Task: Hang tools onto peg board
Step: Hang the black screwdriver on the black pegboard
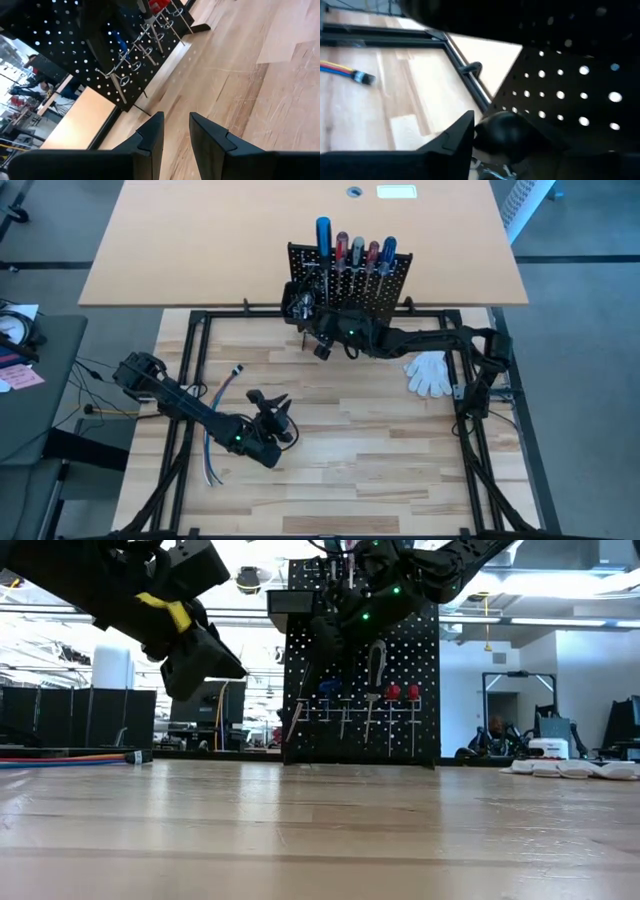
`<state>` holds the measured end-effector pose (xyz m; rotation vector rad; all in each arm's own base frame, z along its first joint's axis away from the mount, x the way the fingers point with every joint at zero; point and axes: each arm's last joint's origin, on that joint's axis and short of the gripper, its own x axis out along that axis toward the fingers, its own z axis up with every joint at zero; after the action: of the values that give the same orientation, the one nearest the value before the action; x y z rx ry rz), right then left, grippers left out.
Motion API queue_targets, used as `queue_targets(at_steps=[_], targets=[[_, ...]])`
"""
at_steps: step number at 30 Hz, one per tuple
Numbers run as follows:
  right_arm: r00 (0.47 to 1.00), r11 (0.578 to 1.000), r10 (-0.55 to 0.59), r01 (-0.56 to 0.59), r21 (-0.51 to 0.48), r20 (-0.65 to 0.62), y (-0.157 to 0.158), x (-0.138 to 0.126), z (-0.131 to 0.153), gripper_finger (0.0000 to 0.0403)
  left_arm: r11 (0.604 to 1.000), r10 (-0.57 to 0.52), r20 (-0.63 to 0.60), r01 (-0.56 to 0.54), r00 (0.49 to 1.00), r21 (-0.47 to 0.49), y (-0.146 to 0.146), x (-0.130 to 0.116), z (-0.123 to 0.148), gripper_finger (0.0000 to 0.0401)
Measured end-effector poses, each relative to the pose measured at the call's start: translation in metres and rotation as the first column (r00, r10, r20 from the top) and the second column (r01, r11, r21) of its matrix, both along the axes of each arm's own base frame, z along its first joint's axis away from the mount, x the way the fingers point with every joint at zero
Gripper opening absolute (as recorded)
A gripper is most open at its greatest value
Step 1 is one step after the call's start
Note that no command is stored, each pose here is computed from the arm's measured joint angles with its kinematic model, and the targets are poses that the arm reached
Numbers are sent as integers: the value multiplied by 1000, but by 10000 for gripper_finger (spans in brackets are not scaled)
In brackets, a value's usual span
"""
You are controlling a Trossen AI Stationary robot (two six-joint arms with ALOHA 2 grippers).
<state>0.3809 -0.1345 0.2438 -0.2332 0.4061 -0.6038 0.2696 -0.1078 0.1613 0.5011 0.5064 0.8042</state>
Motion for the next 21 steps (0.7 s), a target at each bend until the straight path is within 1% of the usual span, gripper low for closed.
queue_targets(at_steps=[2, 3, 8, 13, 18, 21], targets=[[1000, 1000, 9, -9, 3, 0, 1, -2, 3, 122, 1000, 0, 1, 0, 1000, -1, 0, 0, 0, 85], [1000, 1000, 10, -10, 2, 2, 2, -3, 5, 116, 1000, 1, 2, -1, 1000, -2, 0, 0, 0, 85], [999, 1000, 9, -9, -11, 43, 5, -12, 25, 116, 1000, 1, 3, -1, 1000, -4, 0, 0, 0, 85], [998, 1000, 10, -9, -13, 54, 8, -22, 41, 116, 1000, 3, 10, -3, 1000, -9, 0, 0, 0, 85], [999, 1000, 22, -22, -1, 47, 10, -27, 47, 116, 1000, 5, 14, -5, 1000, -11, 0, 0, 0, 85], [999, 999, 40, -41, 25, 31, 10, -27, 50, 116, 1000, 5, 15, -5, 1000, -12, 0, 0, 0, 85]])
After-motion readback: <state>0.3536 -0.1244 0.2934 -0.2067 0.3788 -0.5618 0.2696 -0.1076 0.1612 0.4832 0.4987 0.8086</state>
